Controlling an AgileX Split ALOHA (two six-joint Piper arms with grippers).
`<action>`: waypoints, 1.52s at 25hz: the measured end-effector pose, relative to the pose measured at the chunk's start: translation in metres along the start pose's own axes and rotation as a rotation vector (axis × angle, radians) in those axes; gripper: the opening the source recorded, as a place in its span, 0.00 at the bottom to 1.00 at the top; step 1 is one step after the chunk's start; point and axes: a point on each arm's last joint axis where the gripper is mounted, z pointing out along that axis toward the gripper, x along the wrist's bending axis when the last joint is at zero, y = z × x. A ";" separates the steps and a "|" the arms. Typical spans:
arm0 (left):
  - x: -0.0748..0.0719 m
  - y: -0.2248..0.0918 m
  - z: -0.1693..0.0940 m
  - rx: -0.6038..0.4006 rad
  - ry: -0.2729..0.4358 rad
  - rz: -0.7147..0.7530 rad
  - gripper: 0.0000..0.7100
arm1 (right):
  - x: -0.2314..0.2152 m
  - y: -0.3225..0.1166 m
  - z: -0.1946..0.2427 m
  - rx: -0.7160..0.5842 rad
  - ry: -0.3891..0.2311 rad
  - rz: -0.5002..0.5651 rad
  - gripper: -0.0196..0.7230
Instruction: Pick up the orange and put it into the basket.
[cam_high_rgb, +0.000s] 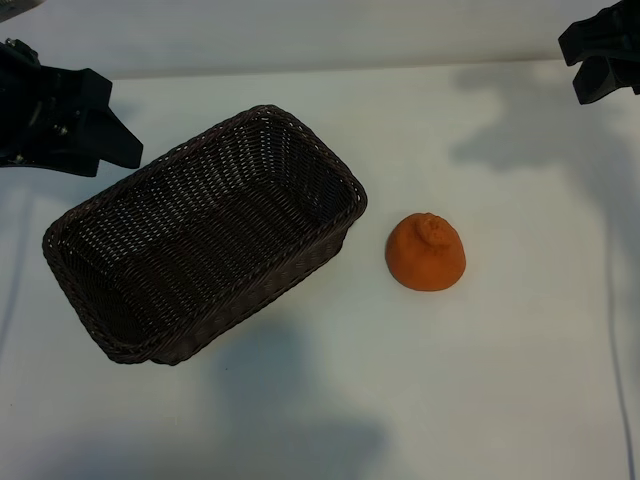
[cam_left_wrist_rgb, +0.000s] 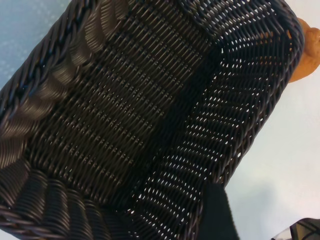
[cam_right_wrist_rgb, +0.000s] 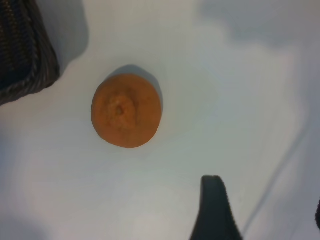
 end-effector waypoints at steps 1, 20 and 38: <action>0.000 0.000 0.000 0.000 0.000 0.000 0.74 | 0.000 0.000 0.000 0.000 0.000 0.000 0.66; 0.000 0.002 0.000 -0.019 0.004 -0.001 0.74 | 0.000 0.000 0.000 0.000 0.000 0.000 0.66; 0.004 0.018 -0.002 -0.201 0.047 -0.002 0.74 | 0.000 0.001 0.000 -0.016 -0.001 0.000 0.66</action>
